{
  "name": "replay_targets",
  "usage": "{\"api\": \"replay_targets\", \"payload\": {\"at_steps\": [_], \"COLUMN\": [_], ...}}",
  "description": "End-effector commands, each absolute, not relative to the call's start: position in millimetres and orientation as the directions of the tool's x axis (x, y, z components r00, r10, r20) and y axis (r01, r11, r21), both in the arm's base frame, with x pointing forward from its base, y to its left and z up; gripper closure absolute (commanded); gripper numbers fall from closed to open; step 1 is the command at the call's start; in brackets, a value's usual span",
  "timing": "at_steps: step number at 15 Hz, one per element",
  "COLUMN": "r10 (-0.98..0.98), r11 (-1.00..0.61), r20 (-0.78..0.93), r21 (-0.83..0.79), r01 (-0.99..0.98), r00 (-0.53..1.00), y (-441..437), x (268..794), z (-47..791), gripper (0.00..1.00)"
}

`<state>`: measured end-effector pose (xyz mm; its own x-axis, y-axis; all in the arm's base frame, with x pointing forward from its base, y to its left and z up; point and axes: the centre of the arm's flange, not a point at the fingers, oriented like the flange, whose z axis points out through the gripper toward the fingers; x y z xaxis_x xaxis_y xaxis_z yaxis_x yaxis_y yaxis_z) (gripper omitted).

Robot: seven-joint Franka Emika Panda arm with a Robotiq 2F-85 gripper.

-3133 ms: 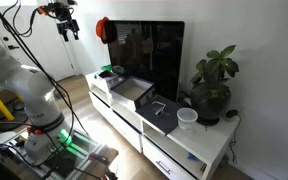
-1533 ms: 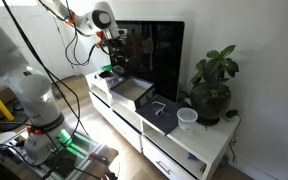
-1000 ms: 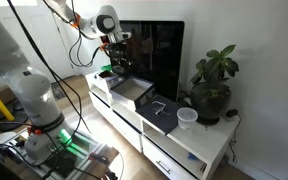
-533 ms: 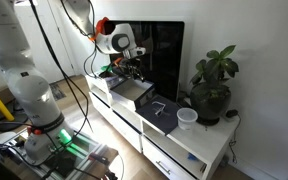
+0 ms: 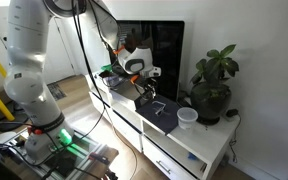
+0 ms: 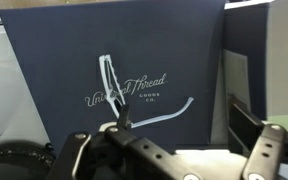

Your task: Hang the sunglasses on the edge of the blue box

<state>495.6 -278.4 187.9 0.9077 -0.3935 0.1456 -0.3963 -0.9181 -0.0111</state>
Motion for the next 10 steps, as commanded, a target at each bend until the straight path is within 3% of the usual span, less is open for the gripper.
{"api": "replay_targets", "payload": {"at_steps": [1,10], "r10": [-0.398,-0.432], "r11": [-0.916,-0.897], "r20": [0.149,0.136], "r21": [-0.007,0.035], "r01": [-0.402,-0.44], "r00": [0.905,0.892], "y": [-287,-342], "x": [500,507], "z": [181,148], "gripper": [0.0,0.0]}}
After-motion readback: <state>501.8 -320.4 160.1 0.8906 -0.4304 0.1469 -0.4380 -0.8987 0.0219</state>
